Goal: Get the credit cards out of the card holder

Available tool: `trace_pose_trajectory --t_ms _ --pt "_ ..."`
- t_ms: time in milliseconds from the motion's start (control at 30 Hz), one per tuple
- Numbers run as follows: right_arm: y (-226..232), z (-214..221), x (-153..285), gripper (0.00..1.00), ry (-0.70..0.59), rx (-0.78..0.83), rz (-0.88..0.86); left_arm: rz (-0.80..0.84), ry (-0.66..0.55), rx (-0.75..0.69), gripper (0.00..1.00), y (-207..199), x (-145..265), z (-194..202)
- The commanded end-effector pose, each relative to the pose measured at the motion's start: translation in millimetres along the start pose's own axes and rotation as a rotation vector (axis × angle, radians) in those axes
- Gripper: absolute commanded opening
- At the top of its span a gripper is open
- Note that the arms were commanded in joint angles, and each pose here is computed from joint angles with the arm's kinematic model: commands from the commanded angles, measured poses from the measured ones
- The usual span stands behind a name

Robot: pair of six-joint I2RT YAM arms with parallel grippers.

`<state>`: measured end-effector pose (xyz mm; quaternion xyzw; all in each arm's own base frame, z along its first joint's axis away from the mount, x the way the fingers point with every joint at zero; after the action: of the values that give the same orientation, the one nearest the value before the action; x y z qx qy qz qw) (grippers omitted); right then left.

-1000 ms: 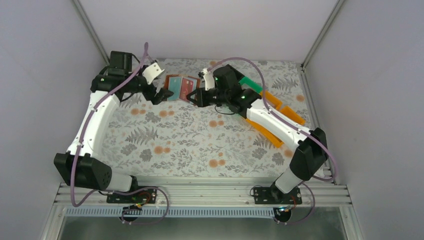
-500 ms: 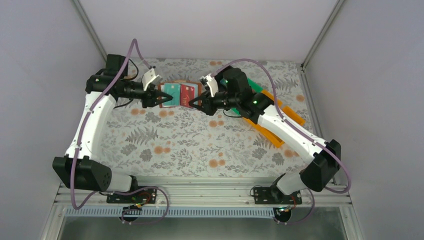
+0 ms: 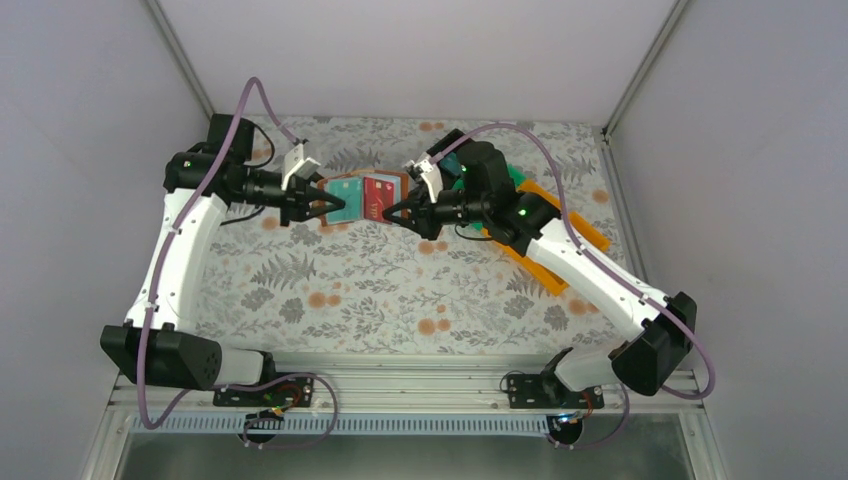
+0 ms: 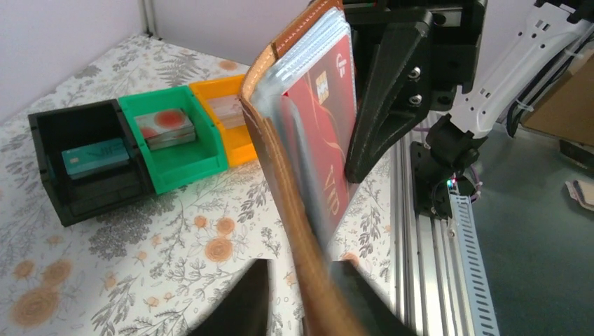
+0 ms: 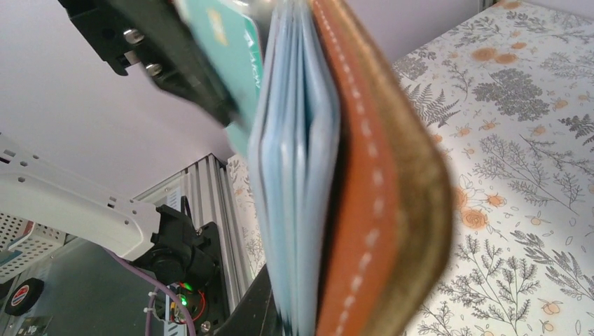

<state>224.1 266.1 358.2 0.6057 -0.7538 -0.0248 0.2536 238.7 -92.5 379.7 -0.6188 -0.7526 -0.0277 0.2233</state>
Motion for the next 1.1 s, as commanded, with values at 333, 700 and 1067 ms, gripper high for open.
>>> trace_pose_trajectory --t_ms 333,700,1067 --pt "13 -10 14 0.04 -0.042 0.064 -0.047 -0.001 -0.017 -0.054 0.2 -8 4 -2" --pt "11 -11 22 0.22 -0.057 0.069 -0.011 0.019 -0.028 -0.02 0.02 -14 5 -2" --pt "7 -33 66 0.5 -0.19 -0.073 0.399 -0.318 0.04 0.2 0.03 26 7 1"
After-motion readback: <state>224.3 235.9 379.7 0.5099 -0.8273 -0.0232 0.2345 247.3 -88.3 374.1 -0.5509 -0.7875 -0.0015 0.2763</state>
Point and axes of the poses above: each gripper's point midway between its finger pads, its own x axis back along the fingers, its own y axis along the line the jaws close on, z = x × y, the point moved 9 cm from there along x, back along the fingers, and after that the axes turned 3 degrees about x, right-handed, at the moved point
